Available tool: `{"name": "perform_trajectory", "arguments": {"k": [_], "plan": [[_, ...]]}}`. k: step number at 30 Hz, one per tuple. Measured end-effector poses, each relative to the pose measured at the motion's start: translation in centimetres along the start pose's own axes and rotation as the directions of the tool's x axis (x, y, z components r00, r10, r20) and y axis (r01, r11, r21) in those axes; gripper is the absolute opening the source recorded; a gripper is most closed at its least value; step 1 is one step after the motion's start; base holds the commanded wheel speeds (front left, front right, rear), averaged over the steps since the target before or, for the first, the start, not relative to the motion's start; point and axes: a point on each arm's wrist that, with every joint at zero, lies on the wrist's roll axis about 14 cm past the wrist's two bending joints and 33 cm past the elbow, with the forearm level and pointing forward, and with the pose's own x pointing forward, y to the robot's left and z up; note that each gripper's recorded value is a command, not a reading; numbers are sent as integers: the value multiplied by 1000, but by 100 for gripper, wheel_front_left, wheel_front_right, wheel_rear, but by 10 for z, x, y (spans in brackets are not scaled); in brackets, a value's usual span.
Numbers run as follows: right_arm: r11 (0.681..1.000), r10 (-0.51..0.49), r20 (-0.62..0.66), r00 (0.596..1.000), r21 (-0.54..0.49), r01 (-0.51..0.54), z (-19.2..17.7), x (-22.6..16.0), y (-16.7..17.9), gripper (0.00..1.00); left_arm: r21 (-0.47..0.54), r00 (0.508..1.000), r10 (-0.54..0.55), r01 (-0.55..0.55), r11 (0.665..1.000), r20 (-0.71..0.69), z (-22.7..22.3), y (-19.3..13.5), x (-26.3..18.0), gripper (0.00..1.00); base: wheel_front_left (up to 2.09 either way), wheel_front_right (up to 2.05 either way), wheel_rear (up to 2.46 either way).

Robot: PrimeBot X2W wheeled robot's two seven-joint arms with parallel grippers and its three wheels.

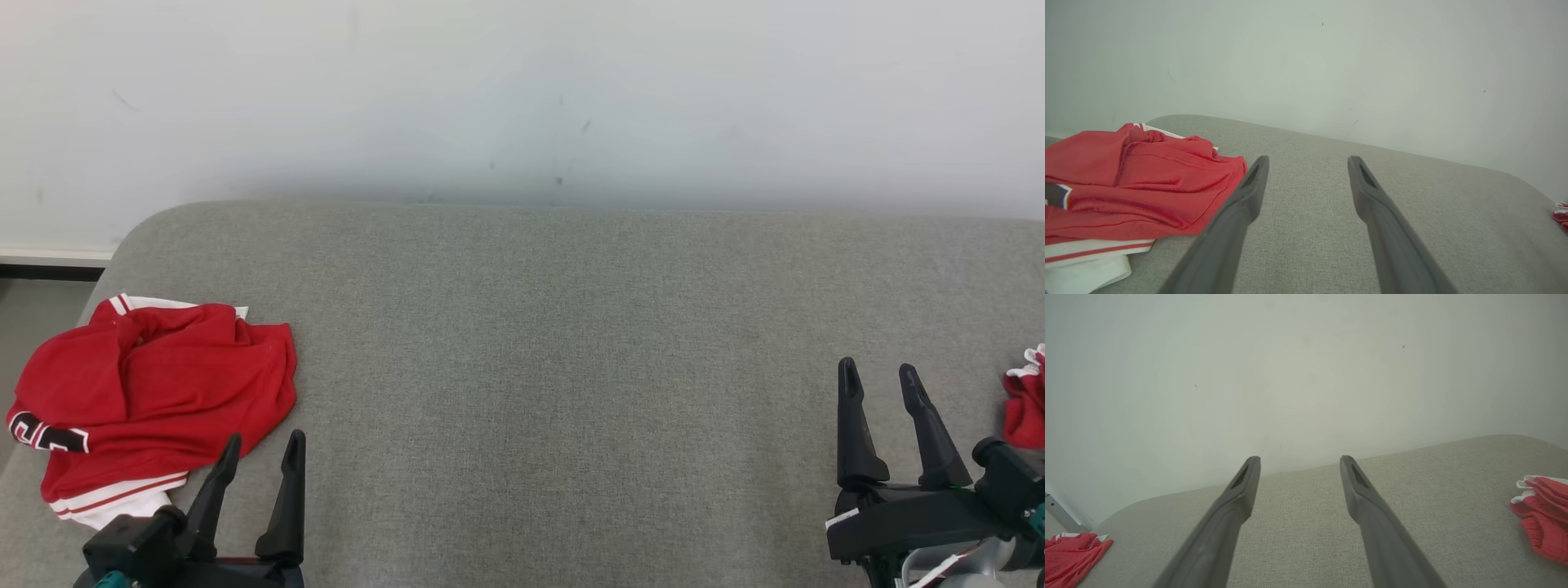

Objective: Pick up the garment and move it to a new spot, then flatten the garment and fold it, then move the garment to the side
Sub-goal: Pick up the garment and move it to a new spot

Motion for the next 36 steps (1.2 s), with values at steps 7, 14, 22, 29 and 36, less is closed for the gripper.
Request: {"name": "perform_trajectory", "arguments": {"k": [7,14,22,29,36], "plan": [[1000,-7,17,1000,5,7,2,-1,-3,100,-4,1000,7,-7,1000,-11,-4,1,-1,100,0,0,0],[1000,-10,7,1000,11,10,-3,2,-4,100,-14,1000,7,-7,1000,-9,-3,-1,3,100,0,0,0],[997,79,-21,997,-2,-79,-13,16,18,100,-17,997,71,-71,997,-10,-2,14,-8,100,0,0,0],[975,223,-60,973,3,-223,-29,32,64,100,-13,986,168,-168,986,-5,1,39,-27,100,0,0,0],[955,295,-95,951,19,-294,-46,40,92,100,-12,968,250,-250,968,-15,-1,57,-50,100,0,0,0]]}}
